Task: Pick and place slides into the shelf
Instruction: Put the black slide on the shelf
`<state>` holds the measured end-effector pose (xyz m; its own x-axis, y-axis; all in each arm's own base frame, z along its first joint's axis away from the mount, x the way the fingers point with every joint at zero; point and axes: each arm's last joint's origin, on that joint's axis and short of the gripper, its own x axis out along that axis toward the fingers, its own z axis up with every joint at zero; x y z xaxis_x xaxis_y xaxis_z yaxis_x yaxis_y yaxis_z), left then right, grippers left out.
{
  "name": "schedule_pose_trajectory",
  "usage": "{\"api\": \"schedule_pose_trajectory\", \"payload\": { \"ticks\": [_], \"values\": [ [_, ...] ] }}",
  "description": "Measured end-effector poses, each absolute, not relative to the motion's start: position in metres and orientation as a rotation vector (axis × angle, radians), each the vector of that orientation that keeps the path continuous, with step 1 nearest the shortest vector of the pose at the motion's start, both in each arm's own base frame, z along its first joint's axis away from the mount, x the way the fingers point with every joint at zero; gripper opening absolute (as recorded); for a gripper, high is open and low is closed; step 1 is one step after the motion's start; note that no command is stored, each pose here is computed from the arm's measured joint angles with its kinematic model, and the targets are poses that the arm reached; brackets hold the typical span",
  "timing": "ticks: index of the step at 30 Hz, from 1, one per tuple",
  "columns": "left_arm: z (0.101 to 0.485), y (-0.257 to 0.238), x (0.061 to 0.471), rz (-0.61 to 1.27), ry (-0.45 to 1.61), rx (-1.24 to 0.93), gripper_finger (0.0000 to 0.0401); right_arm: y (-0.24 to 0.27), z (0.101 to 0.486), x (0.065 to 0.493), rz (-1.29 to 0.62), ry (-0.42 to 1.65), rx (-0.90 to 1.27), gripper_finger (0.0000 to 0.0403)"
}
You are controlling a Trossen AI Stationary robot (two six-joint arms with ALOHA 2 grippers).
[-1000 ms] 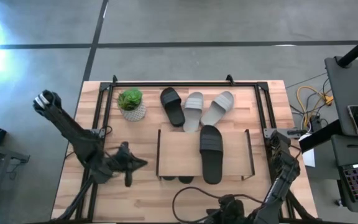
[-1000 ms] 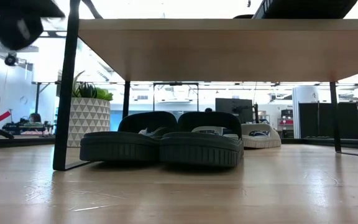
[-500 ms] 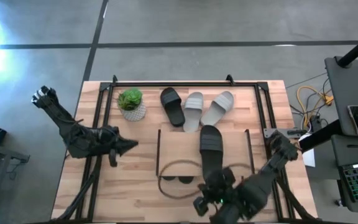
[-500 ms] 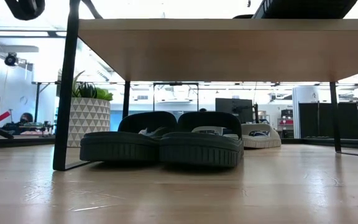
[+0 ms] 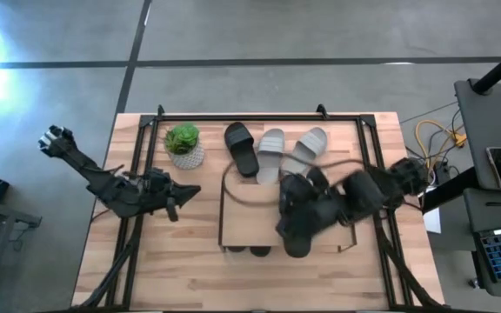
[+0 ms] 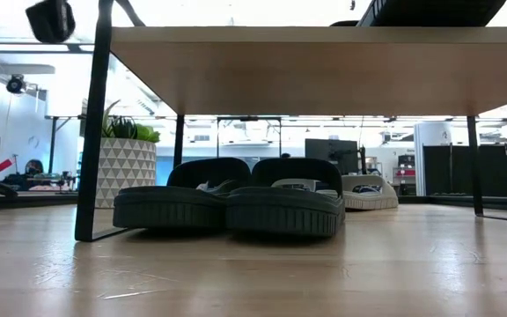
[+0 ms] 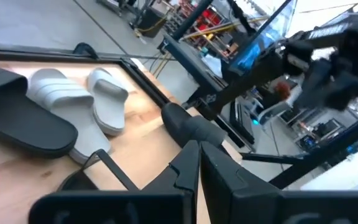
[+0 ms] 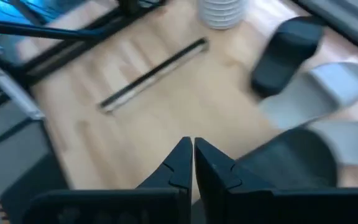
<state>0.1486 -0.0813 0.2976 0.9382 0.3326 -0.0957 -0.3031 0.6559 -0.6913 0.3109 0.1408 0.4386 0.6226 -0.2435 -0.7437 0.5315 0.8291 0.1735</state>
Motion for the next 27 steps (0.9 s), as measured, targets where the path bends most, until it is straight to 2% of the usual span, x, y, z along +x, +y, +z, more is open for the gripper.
{"api": "schedule_pose_trajectory", "payload": {
  "ticks": [5,10,17,21,27],
  "values": [
    [0.288,-0.066,0.173,0.353,0.044,-0.700,0.0000,0.107,0.433,0.318,-0.543,0.859,0.355,0.0011],
    [0.299,-0.036,0.190,0.298,-0.014,-0.634,0.0000,0.086,0.425,0.327,-0.556,0.927,0.388,0.0011],
    [0.308,0.014,0.190,0.209,-0.017,-0.613,0.0000,0.041,0.414,0.337,-0.660,0.973,0.421,0.0011],
    [0.298,0.032,0.190,0.249,0.097,-0.578,0.0000,0.024,0.414,0.338,-0.676,0.981,0.367,0.0011],
    [0.296,0.046,0.201,0.338,0.316,-0.301,0.0008,0.006,0.418,0.336,-0.755,0.944,0.316,0.0013]
  ]
}}
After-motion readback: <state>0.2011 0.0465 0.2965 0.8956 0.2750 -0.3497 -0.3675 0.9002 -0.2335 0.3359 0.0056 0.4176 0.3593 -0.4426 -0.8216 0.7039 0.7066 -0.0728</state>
